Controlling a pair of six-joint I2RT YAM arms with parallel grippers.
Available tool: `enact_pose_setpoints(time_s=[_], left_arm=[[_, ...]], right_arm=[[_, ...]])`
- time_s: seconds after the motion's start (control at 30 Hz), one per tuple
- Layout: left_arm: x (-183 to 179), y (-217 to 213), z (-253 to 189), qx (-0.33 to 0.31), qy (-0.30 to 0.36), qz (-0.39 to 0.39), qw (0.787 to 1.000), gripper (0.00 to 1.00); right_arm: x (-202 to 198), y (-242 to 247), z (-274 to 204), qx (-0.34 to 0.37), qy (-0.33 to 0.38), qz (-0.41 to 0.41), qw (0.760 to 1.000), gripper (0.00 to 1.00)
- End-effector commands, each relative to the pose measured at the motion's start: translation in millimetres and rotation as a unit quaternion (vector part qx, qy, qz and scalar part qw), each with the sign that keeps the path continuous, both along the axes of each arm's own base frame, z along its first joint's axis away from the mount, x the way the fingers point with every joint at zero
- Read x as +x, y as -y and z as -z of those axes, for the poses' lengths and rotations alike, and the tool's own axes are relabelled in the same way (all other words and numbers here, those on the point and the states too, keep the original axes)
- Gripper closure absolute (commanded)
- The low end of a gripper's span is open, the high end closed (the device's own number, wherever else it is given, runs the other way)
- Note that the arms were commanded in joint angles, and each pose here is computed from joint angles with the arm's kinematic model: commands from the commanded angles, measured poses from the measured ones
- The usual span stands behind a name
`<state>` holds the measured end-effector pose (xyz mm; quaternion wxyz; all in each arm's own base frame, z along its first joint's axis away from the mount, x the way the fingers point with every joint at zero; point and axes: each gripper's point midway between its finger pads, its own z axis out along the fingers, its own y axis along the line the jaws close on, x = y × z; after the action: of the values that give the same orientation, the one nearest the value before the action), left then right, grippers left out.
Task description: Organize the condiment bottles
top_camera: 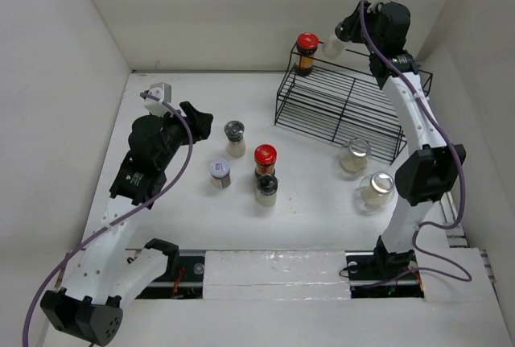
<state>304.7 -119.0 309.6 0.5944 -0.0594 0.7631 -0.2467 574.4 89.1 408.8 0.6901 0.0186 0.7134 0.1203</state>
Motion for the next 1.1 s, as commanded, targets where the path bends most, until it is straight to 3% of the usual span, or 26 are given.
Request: enact_pose_setpoints(time_s=[0.0, 0.67, 0.8, 0.93, 1.07], left_arm=[[0.4, 4.0, -6.8, -0.003, 0.018, 0.011, 1.0, 0.45], [0.4, 4.0, -6.8, -0.003, 0.018, 0.011, 1.0, 0.45], [0.4, 4.0, -6.8, -0.003, 0.018, 0.011, 1.0, 0.45], [0.4, 4.0, -6.8, -0.003, 0.018, 0.011, 1.0, 0.45], [0.4, 4.0, -6.8, -0.003, 0.018, 0.011, 1.0, 0.45]], right_arm=[[5.0, 2.8, -23.5, 0.005, 0.047, 0.0, 0.999, 0.77], [35.5, -28.3, 59.6, -0.06, -0.057, -0.006, 0.997, 0.73], [33.2, -34.4, 57.8, -0.072, -0.056, -0.002, 0.996, 0.59], [32.2, -33.6, 55.6, -0.079, -0.055, 0.009, 0.995, 0.39], [19.5, -34.8, 31.7, -0.075, -0.037, 0.011, 0.996, 0.28]])
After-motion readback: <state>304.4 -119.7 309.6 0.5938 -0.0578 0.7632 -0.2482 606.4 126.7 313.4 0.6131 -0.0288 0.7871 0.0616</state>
